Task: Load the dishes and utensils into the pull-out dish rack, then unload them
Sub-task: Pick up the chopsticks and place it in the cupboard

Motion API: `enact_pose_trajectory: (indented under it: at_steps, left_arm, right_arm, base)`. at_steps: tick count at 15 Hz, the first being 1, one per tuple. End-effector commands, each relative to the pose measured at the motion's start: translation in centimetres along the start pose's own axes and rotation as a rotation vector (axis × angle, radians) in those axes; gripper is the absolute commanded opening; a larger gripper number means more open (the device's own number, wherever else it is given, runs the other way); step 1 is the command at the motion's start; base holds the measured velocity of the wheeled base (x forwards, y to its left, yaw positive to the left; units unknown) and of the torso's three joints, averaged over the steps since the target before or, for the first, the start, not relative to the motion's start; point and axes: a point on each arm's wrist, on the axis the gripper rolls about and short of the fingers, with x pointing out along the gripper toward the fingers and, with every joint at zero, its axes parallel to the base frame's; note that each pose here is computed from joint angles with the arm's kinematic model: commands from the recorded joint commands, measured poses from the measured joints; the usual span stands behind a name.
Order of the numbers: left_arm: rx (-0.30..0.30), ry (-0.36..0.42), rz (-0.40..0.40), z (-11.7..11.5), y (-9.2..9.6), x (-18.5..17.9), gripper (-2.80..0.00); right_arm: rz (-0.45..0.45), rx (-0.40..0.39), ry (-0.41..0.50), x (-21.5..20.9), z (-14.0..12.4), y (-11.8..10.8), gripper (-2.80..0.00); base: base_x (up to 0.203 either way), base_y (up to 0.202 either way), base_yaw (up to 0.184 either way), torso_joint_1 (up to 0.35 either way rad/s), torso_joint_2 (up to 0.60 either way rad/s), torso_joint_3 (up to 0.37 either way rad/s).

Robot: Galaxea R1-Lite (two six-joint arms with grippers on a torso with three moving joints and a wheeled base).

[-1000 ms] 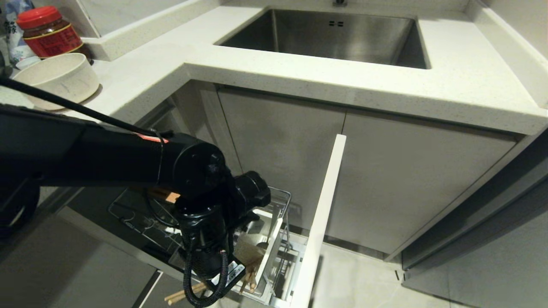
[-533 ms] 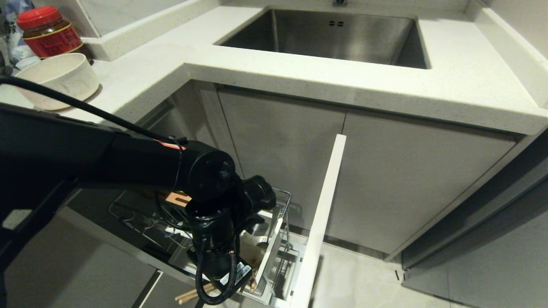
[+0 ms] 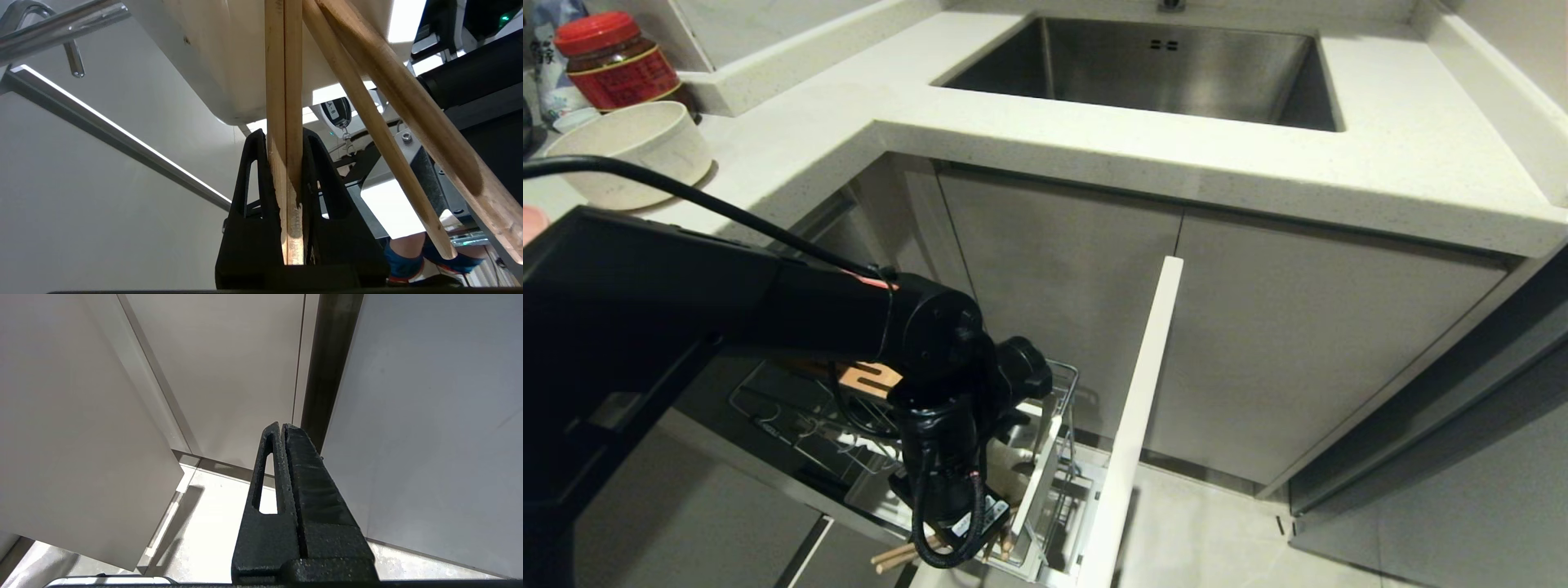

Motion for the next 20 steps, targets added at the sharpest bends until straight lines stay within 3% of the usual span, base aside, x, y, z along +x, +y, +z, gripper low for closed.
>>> enact_pose_trajectory:
  at_steps: [1,6,7,14,20]
  left_arm:
    - [-0.002,0.005,-0.008,-0.1,0.1,-0.1,-2.8]
    - [-0.008,-0.023,-0.011,-0.4,0.2,-1.0,-2.8]
    - [-0.007,-0.024,-0.01,-0.5,0.2,-1.1,0.0]
    - [-0.018,-0.043,-0.01,-0.8,0.5,-1.6,0.0]
    - [-0.034,-0.172,-0.009,-3.5,0.8,-5.5,0.0]
  right_arm:
    - [0.0,0.0,0.026,0.2,-0.7,0.0,-2.8]
    - [0.0,0.0,0.027,0.2,-0.8,0.0,-2.8]
    - [0.0,0.0,0.026,0.2,-0.7,0.0,-2.8]
    - [0.0,0.0,0.026,0.2,-0.7,0.0,-2.8]
    - [0.0,0.0,0.026,0.2,-0.7,0.0,-2.8]
  base:
    - [0.0,0.0,0.0,0.0,0.0,0.0]
    - [0.0,0.0,0.0,0.0,0.0,0.0]
    - [0.0,0.0,0.0,0.0,0.0,0.0]
    - [0.0,0.0,0.0,0.0,0.0,0.0]
    - [0.0,0.0,0.0,0.0,0.0,0.0]
